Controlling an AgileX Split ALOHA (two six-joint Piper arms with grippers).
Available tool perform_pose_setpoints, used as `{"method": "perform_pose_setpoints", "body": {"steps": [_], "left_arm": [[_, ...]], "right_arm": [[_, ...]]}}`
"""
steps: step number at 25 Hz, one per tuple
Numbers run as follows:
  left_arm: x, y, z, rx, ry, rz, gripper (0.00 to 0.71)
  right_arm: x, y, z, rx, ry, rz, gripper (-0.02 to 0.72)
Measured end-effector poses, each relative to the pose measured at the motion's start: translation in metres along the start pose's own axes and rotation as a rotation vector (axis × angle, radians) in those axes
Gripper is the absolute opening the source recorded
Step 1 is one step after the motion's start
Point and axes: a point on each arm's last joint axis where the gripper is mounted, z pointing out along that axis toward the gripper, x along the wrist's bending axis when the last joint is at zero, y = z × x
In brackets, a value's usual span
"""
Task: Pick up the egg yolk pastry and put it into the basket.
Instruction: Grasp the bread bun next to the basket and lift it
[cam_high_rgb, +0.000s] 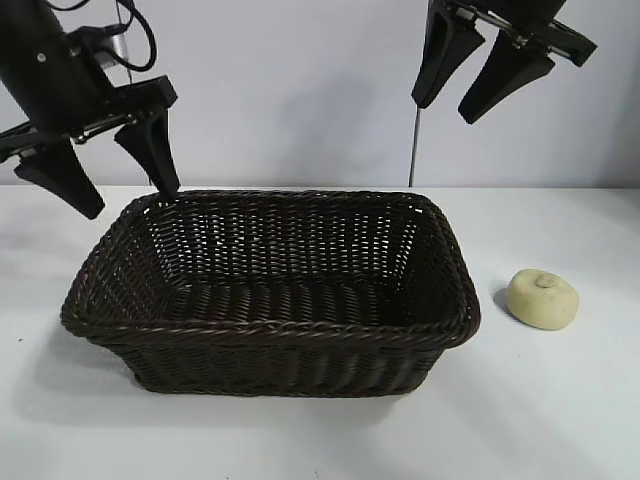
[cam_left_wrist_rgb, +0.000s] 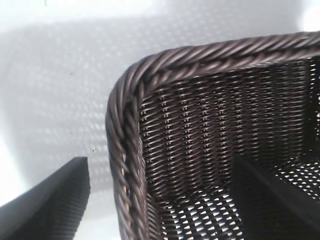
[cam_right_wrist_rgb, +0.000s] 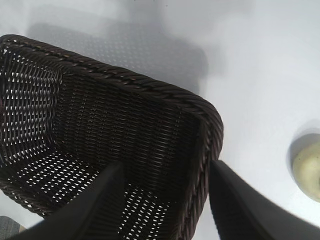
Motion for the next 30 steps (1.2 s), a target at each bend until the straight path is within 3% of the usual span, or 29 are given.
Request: {"method": "perform_pose_setpoints", "body": {"steps": [8,16,23,30], "left_arm": [[-0.014,-0.01,-0.042,-0.045,-0.008,0.037,0.567],[-0.032,-0.018,-0.072,-0.096,-0.108,0.023,0.567],[-0.047,-0.022,-0.078,-0.112,-0.22,0.023,0.567],[-0.058,-0.038,-0.055,-0.112,-0.318,-0.012,0.567]], "right_arm": [[0.0,0.0,0.0,-0.001,0.005,0.002,0.381],[0.001,0.0,0.0,-0.001,0.009,0.004,0.381],[0.001,0.0,0.0,-0.002,0.013,0.006,0.381],[0.002,0.0,0.0,-0.002,0.018,0.008,0.381]]}}
